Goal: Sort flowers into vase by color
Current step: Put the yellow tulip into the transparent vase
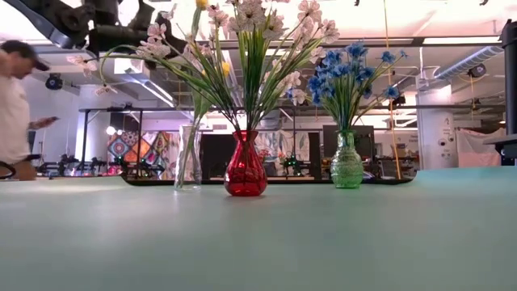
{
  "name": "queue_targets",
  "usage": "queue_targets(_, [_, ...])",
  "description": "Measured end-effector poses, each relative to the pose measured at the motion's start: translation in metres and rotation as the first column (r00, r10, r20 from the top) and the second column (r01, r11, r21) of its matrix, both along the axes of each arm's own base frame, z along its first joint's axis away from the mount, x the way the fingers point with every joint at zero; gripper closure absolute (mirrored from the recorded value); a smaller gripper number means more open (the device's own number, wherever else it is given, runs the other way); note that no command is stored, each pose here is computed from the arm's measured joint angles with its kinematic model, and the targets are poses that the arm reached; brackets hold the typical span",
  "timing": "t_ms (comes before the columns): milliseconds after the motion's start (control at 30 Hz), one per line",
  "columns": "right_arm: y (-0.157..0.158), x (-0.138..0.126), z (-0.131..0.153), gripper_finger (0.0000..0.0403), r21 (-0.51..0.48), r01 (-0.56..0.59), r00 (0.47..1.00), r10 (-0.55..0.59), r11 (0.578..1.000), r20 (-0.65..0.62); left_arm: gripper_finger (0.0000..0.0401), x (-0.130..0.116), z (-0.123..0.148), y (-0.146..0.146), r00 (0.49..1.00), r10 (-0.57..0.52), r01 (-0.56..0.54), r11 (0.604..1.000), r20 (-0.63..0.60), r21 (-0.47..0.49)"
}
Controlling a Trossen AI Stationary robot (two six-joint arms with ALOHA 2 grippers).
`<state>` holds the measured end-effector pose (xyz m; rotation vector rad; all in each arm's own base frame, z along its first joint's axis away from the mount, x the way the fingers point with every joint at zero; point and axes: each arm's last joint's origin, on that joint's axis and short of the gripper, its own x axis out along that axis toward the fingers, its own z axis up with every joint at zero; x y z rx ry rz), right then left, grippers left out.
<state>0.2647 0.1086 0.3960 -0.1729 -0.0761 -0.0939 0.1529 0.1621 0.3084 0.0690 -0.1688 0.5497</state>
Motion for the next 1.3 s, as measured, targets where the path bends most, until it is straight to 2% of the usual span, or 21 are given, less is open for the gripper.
queue_targets(133, [0.0, 0.0, 0.0, 0.0193, 0.001, 0.0, 1.0, 0.0, 1.0, 0.0, 0.0401, 0.003, -0.008, 0.007, 1.0, 0.011, -0.011, 1.0, -0.026, -0.028])
queue_targets(533, [0.0, 0.0, 0.0, 0.0193, 0.001, 0.0, 1.0, 0.0, 1.0, -0.001, 0.0401, 0.011, -0.021, 0.019, 0.998, 0.023, -0.024, 0.999, -0.066, -0.027])
queue_targets(1300, [0.0, 0.0, 0.0, 0.0193, -0.011, 0.001, 1.0, -0.001, 1.0, -0.002, 0.0393, 0.012, -0.031, 0.02, 0.997, 0.004, -0.013, 0.994, -0.083, -0.109])
